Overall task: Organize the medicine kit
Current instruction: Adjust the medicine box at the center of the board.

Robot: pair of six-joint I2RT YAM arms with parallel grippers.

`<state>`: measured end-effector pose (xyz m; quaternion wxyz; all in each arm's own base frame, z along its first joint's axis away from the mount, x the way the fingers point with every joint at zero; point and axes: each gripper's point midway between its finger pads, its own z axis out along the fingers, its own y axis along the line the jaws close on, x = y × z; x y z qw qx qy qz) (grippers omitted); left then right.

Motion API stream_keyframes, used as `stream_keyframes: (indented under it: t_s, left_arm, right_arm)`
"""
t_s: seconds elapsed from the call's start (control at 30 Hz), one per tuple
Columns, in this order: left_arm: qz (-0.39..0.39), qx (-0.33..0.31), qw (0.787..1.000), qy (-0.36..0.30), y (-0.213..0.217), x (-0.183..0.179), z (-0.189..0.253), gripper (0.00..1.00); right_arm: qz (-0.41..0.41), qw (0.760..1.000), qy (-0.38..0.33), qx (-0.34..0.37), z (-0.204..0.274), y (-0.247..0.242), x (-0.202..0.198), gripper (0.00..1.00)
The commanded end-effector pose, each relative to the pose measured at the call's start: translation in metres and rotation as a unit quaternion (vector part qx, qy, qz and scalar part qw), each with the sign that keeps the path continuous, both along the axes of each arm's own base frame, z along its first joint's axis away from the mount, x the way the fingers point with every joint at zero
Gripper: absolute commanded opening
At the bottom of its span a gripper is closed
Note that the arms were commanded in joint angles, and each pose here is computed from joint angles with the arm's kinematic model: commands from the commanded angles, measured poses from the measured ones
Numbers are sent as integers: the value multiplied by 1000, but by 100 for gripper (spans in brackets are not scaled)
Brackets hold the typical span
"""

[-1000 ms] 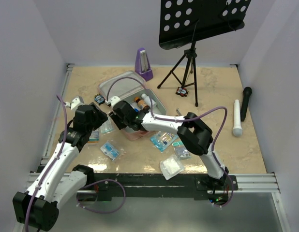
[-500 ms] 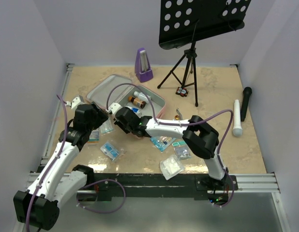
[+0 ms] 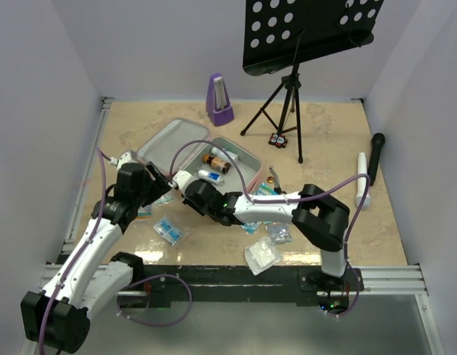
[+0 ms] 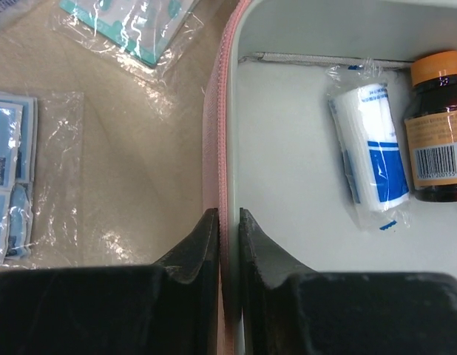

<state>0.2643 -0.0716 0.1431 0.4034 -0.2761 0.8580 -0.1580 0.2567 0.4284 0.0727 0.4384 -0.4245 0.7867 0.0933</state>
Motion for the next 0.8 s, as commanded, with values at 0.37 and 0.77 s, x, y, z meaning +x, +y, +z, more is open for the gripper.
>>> stream_keyframes:
  t_s: [0.37, 0.77]
  left_arm:
    - [31, 4, 998, -50, 9, 25, 18, 70]
    - [28, -2, 998, -56, 7, 25, 19, 70]
  right_arm:
    - [-9, 996, -86, 25, 65, -7, -15, 70]
    - [-222, 941, -44, 253, 178, -101, 30, 81]
